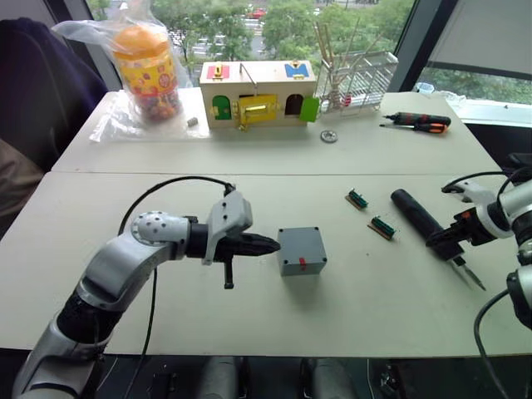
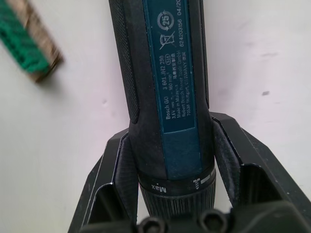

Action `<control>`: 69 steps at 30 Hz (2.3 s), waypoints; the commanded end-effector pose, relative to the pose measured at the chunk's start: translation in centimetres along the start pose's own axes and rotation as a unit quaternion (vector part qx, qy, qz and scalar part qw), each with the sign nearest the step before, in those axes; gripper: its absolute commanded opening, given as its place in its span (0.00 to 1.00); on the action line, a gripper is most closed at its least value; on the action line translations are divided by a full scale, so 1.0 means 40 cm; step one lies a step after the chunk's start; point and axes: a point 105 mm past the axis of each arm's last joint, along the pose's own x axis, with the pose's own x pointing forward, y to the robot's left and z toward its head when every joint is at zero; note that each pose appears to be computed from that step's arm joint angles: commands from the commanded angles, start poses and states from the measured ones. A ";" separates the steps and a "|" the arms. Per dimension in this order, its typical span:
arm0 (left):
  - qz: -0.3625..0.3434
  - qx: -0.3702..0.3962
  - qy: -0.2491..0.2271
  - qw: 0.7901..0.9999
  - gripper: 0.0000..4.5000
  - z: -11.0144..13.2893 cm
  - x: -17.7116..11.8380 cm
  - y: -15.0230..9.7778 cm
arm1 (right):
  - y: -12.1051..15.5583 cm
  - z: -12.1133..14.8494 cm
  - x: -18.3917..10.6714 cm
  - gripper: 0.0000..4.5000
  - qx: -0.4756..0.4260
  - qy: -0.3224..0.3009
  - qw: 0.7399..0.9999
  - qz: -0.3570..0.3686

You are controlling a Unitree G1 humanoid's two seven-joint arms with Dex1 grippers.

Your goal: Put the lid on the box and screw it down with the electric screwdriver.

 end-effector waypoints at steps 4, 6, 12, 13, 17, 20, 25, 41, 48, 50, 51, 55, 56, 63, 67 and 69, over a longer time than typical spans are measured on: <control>-0.006 0.030 -0.005 1.000 0.00 0.028 -0.028 0.043 | 0.020 0.180 -0.236 0.39 0.003 -0.251 0.966 -0.056; -0.014 0.024 -0.012 1.000 0.00 0.036 -0.029 0.051 | 0.083 0.231 -0.284 0.39 -0.013 -0.363 0.930 -0.048; -0.027 -0.007 -0.038 0.999 0.00 0.048 -0.012 0.090 | 0.355 0.221 -0.365 0.39 -0.004 -0.648 0.756 0.094; -0.031 -0.009 -0.037 0.999 0.00 0.045 -0.003 0.092 | 0.387 0.209 -0.351 0.39 0.005 -0.657 0.744 0.123; -0.047 -0.013 -0.038 0.998 0.00 0.040 0.028 0.092 | 0.459 0.187 -0.296 0.39 0.018 -0.659 0.732 0.169; -0.053 -0.008 -0.033 0.998 0.00 0.035 0.065 0.093 | 0.509 0.182 -0.240 0.39 0.004 -0.647 0.740 0.183; -0.046 0.005 -0.011 0.999 0.00 0.020 0.122 0.096 | 0.540 0.175 -0.177 0.39 -0.005 -0.631 0.751 0.195; -0.055 0.007 0.031 0.998 0.00 -0.039 0.126 0.058 | 0.598 0.158 -0.110 0.39 -0.017 -0.602 0.760 0.242; -0.055 0.002 0.029 0.998 0.00 -0.039 0.127 0.050 | 0.584 0.140 -0.078 0.39 -0.021 -0.590 0.773 0.232; -0.055 0.001 0.028 0.998 0.00 -0.040 0.128 0.049 | 0.575 0.141 -0.074 0.39 -0.018 -0.591 0.774 0.226; -0.055 0.000 0.028 0.998 0.00 -0.041 0.128 0.048 | 0.573 0.142 -0.073 0.39 -0.017 -0.592 0.774 0.223; -0.054 -0.002 0.030 0.998 0.00 -0.047 0.127 0.048 | 0.573 0.151 -0.065 0.39 -0.017 -0.594 0.774 0.219; -0.053 -0.002 0.030 0.998 0.00 -0.049 0.127 0.048 | 0.575 0.153 -0.062 0.39 -0.017 -0.595 0.774 0.219; -0.053 -0.006 0.028 0.998 0.00 -0.048 0.129 0.045 | 0.599 0.134 -0.024 0.39 -0.051 -0.568 0.790 0.223; -0.046 -0.016 0.025 0.998 0.00 -0.054 0.129 0.045 | 0.640 0.101 0.010 0.39 -0.098 -0.541 0.804 0.228; -0.039 -0.024 0.023 0.999 0.00 -0.058 0.129 0.047 | 0.651 0.082 0.035 0.39 -0.104 -0.528 0.812 0.227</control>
